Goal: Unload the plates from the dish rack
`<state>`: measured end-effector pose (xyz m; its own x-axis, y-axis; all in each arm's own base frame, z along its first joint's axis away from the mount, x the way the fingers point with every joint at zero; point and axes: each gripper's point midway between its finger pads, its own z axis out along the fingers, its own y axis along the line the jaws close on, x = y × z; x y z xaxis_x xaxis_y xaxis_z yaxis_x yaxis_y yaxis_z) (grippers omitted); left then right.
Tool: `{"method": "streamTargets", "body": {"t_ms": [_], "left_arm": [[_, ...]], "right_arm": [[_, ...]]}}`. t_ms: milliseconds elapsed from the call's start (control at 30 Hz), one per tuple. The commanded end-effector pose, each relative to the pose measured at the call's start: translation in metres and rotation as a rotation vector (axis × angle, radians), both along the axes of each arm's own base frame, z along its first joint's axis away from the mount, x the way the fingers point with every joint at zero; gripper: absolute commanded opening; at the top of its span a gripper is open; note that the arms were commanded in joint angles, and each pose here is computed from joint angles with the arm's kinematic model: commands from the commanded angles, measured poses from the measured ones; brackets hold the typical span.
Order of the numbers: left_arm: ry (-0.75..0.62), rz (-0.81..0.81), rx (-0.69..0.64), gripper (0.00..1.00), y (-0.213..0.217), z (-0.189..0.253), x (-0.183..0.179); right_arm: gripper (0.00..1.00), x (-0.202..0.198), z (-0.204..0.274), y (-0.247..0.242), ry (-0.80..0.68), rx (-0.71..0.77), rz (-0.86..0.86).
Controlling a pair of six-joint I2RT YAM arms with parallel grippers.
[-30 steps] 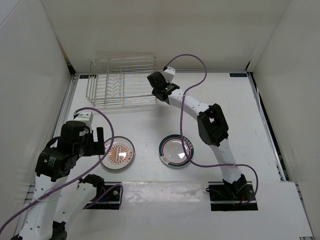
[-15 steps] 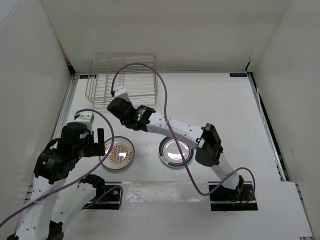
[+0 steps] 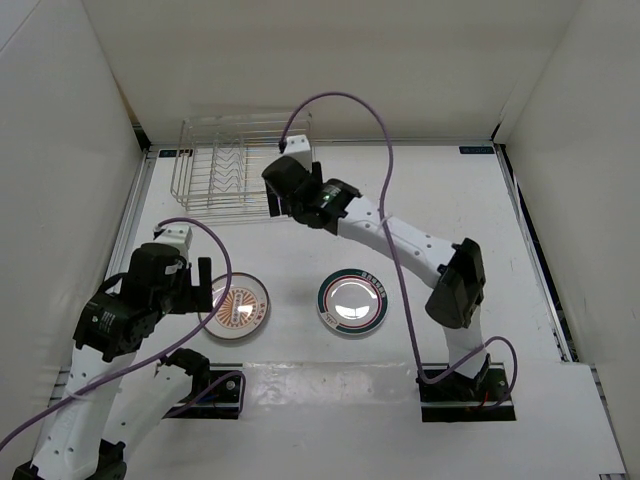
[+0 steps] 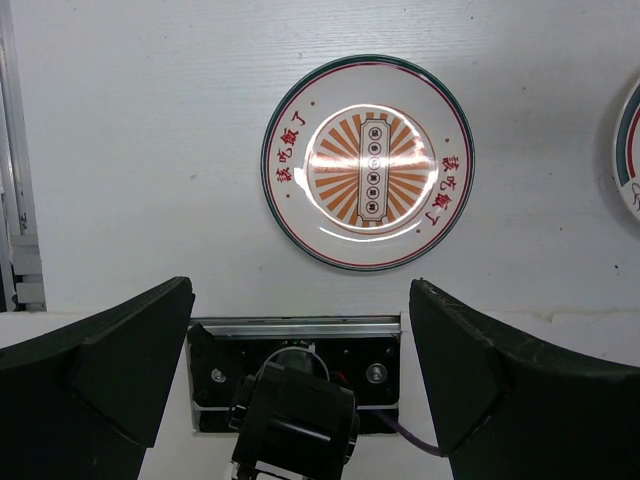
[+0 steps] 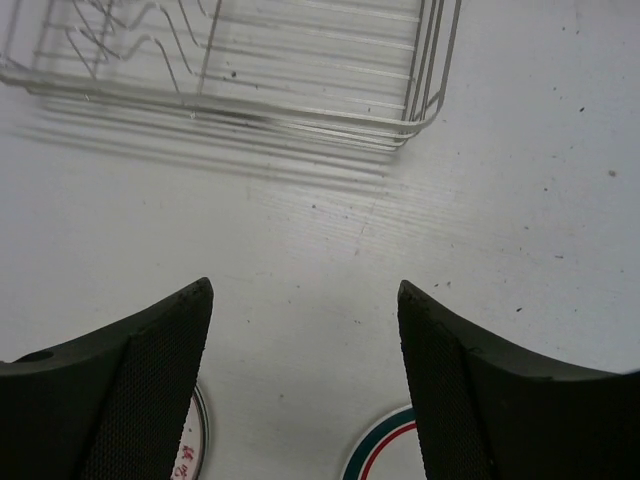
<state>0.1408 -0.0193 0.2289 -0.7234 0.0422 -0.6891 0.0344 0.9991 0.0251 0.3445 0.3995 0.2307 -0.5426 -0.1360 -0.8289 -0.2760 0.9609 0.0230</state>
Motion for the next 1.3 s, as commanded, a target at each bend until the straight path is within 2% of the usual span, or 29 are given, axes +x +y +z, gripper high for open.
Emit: {"method": "streamTargets", "body": {"t_ms": [0, 133, 267, 400, 500, 700, 800, 967, 1067, 1100, 1167, 1267], "left_arm": [[0.241, 0.008, 0.091, 1.00, 0.019, -0.030, -0.050], [0.255, 0.010, 0.096, 1.00, 0.019, -0.031, -0.048], [0.267, 0.012, 0.102, 1.00, 0.019, -0.032, -0.047], [0.288, 0.008, 0.110, 1.00, 0.017, -0.033, -0.045], [0.304, 0.007, 0.117, 1.00, 0.017, -0.034, -0.044], [0.338, -0.009, 0.137, 1.00, 0.015, -0.032, -0.040], [0.358, -0.021, 0.149, 1.00, 0.015, -0.032, -0.040], [0.371, -0.035, 0.164, 1.00, 0.015, -0.030, -0.039], [0.377, -0.029, 0.167, 1.00, 0.016, -0.030, -0.038], [0.380, -0.025, 0.170, 1.00, 0.016, -0.031, -0.037], [0.374, -0.007, 0.168, 1.00, 0.016, -0.031, -0.036], [0.358, 0.014, 0.168, 1.00, 0.018, -0.032, -0.034]], "right_arm": [[0.77, 0.026, 0.033, -0.012, -0.022, 0.124, -0.027], [0.78, 0.056, 0.006, -0.020, 0.074, 0.109, -0.051], [0.78, 0.086, -0.012, -0.016, 0.114, 0.167, -0.054], [0.72, 0.110, -0.047, -0.019, 0.193, 0.187, -0.042], [0.72, 0.118, -0.074, -0.021, 0.228, 0.155, -0.007], [0.69, 0.144, -0.107, -0.022, 0.224, 0.182, -0.050], [0.63, 0.158, -0.121, -0.026, 0.227, 0.214, -0.084], [0.60, 0.164, -0.120, -0.021, 0.210, 0.279, -0.084], [0.62, 0.155, -0.111, -0.026, 0.212, 0.301, -0.087], [0.64, 0.151, -0.086, -0.023, 0.188, 0.342, -0.075], [0.64, 0.136, -0.097, -0.029, 0.236, 0.330, -0.082], [0.66, 0.122, -0.053, -0.038, 0.183, 0.379, -0.067]]}}
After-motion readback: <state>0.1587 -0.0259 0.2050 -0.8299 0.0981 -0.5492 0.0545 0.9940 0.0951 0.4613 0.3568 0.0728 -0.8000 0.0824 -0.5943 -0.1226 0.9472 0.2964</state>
